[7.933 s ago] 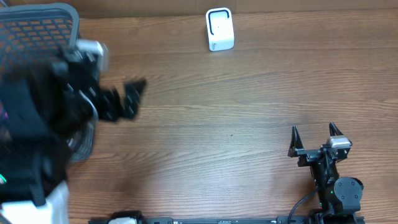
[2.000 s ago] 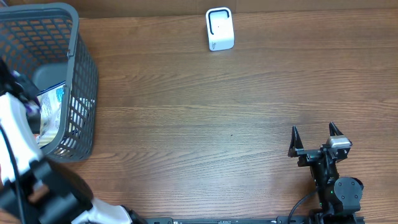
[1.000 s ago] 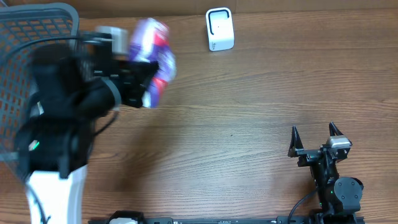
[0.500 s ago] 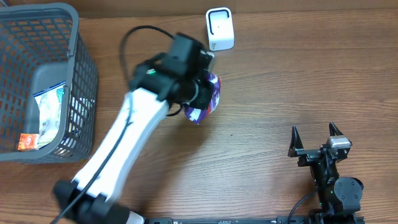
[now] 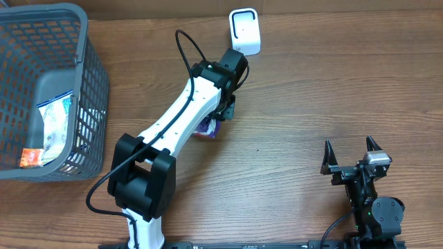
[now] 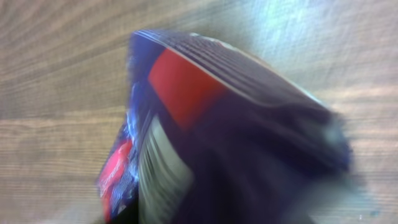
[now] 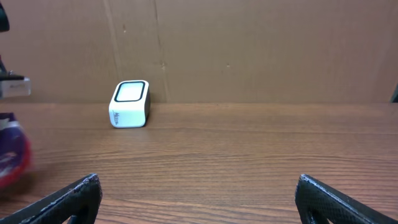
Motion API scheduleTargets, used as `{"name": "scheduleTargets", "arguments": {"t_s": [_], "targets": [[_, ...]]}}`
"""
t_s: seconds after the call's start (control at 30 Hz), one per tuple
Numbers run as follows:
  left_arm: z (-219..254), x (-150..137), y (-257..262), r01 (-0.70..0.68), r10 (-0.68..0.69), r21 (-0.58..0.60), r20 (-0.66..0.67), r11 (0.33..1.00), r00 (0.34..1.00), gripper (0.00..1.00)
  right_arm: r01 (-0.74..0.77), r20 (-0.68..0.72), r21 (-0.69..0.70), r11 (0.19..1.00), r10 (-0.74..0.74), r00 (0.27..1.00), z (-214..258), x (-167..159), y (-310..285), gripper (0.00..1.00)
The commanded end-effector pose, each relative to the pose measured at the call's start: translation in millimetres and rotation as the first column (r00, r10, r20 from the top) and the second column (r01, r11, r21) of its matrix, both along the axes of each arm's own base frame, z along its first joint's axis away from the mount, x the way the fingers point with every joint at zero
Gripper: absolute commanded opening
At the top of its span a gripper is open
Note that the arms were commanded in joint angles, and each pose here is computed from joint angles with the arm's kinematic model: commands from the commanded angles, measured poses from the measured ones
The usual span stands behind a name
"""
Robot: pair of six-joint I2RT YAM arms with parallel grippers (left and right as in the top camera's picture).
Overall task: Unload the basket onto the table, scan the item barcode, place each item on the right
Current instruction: 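Lift the purple box out and place it on the table center, then reach into the basket and grasp the white-blue snack bag with left gripper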
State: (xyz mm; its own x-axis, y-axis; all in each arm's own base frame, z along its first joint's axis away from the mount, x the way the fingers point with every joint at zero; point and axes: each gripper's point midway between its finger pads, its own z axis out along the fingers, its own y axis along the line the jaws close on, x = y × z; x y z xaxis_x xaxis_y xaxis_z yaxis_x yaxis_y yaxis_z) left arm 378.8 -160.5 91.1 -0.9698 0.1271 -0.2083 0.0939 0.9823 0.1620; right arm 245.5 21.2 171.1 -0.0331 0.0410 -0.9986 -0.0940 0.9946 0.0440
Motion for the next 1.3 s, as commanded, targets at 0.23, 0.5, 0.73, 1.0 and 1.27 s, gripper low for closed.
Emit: {"name": "scheduleTargets", "arguments": {"t_s": [0.23, 0.5, 0.73, 1.0, 1.27], "targets": [[106.5, 46.2, -5.6, 0.011, 0.001, -0.053, 0.227, 0.999, 0.974, 1.00, 0.016, 0.006, -0.007, 1.000, -0.016, 1.000, -1.4, 0.3, -3.3, 1.00], [260.5, 50.9, 45.2, -0.043, 0.113, -0.159, 0.464, 0.986, 0.878, 1.00, 0.016, 0.005, -0.007, 1.000, -0.016, 1.000, -1.6, 0.4, -3.3, 1.00], [330.9, 25.5, 163.0, -0.252, 0.341, -0.231, 0.571, 0.940, 0.747, 1.00, 0.016, 0.006, -0.007, 1.000, -0.016, 1.000, -1.4, 0.3, -3.3, 1.00], [343.4, -6.4, 282.4, -0.471, 0.563, -0.317, 0.566, 0.823, 0.603, 1.00, 0.016, 0.006, -0.007, 1.000, -0.016, 1.000, -1.3, 0.3, -3.3, 1.00], [327.8, -27.2, 342.6, -0.574, 0.685, -0.381, 0.494, 0.724, 0.536, 1.00, 0.016, 0.006, -0.007, 1.000, -0.016, 1.000, -1.3, 0.3, -3.3, 1.00]]}}
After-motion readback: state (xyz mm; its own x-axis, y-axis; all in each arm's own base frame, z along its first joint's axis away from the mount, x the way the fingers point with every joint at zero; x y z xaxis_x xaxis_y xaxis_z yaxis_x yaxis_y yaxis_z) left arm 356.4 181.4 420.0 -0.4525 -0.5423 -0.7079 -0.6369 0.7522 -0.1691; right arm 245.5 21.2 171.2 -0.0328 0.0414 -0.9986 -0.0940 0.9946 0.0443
